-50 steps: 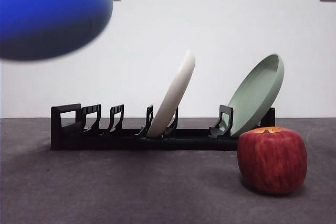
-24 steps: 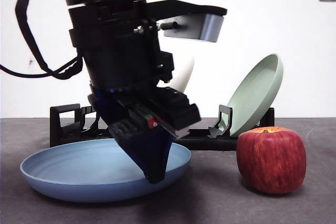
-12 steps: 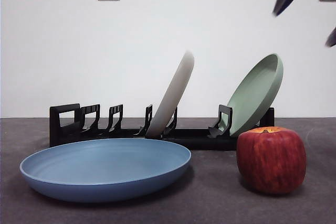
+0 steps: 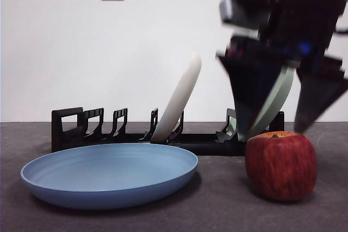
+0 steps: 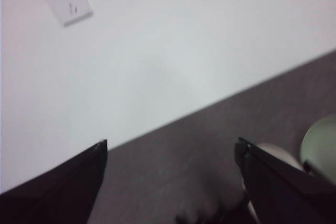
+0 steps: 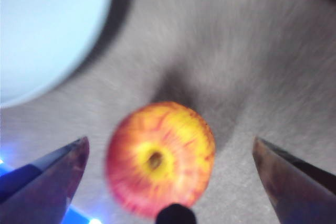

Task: Take the blue plate from the plate rack,put the plate on the table,take the apple from the table,put the apple in the plate

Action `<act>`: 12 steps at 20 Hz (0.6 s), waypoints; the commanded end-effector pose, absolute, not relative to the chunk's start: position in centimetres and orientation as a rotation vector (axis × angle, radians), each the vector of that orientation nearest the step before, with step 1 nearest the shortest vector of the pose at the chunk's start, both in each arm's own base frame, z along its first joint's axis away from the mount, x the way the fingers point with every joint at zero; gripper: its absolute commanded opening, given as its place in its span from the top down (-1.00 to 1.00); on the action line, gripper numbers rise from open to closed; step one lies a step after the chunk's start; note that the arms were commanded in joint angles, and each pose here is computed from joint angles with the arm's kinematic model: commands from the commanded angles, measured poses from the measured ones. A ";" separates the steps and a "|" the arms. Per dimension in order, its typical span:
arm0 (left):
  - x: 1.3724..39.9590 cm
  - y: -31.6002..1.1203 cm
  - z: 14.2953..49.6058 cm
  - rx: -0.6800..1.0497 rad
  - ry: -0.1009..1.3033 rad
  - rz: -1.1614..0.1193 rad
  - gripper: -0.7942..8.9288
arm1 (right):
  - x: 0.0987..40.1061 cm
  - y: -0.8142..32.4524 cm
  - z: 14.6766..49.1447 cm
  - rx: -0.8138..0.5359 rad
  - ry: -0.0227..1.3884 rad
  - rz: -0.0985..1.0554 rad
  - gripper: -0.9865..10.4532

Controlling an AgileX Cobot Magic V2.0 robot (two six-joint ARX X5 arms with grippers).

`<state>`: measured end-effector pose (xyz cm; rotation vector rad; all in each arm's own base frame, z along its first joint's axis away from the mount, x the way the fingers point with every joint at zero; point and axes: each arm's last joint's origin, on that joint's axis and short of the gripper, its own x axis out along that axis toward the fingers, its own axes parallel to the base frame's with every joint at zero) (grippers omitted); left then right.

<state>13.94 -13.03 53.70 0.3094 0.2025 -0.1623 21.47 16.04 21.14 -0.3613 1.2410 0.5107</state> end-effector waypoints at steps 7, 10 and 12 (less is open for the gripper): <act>14.7 -11.8 53.0 0.349 0.275 -0.081 0.00 | 22.0 17.0 18.1 -0.382 1.373 0.477 0.34; 15.0 -11.4 52.9 0.350 0.283 -0.059 0.00 | 22.0 16.9 18.1 -0.386 1.384 0.474 0.85; 15.2 -11.2 52.9 0.348 0.285 -0.049 0.00 | 22.0 16.9 18.1 -0.386 1.382 0.473 0.85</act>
